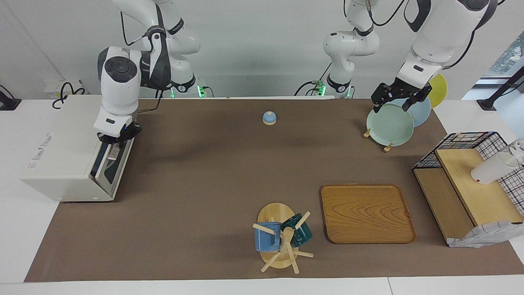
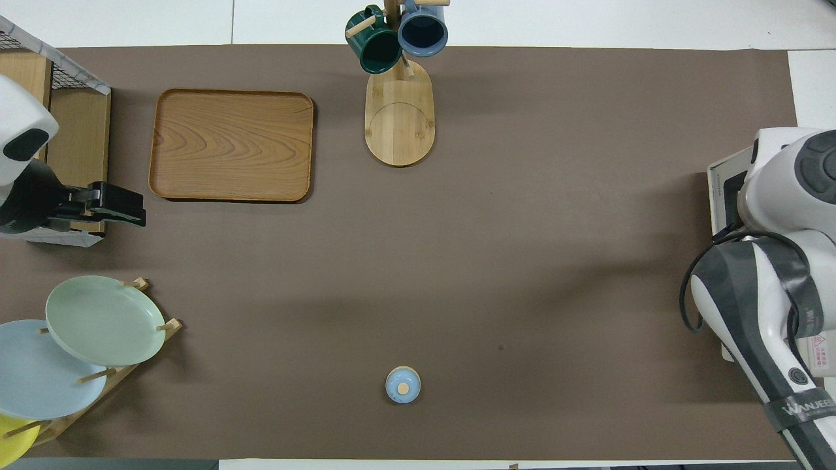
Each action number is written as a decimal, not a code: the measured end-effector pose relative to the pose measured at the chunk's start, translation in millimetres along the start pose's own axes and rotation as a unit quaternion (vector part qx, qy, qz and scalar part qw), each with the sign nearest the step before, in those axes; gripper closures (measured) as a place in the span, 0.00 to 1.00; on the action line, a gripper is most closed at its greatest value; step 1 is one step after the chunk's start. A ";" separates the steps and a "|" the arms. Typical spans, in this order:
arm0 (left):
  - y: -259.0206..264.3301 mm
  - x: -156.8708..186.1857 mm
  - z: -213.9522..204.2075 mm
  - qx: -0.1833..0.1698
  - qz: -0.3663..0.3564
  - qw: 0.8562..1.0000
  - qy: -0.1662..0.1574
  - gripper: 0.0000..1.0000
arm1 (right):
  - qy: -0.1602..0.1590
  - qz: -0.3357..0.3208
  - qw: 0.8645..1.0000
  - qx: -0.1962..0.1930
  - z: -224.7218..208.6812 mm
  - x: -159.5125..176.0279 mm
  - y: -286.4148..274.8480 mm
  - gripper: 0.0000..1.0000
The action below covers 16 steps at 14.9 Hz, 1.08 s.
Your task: Put eggplant into oven
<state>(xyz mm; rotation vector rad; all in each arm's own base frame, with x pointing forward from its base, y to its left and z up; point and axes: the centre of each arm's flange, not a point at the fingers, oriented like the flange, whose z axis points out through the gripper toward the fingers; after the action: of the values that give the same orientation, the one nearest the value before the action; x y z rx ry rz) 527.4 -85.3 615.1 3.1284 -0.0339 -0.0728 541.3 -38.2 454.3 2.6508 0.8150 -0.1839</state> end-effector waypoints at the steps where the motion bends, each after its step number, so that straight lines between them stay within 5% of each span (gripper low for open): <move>1: 0.0 0.0 0.0 0.000 0.000 1.000 0.000 0.00 | 0.007 0.004 1.000 0.016 -2.0 -3.8 6.5 0.99; 9: 0.0 0.0 0.0 0.000 0.000 1.000 0.000 0.00 | 0.049 0.064 0.991 0.103 -121.9 -1.7 37.7 0.99; 16: 0.0 0.0 0.0 0.000 0.000 1.000 0.000 0.00 | 0.019 0.135 0.981 0.138 -177.8 28.2 -24.2 0.99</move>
<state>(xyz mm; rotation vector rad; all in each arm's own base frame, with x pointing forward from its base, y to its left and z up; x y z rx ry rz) 527.4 -85.3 615.1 3.1284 -0.0339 -0.0729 554.2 61.9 605.4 2.9992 0.4602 -0.1866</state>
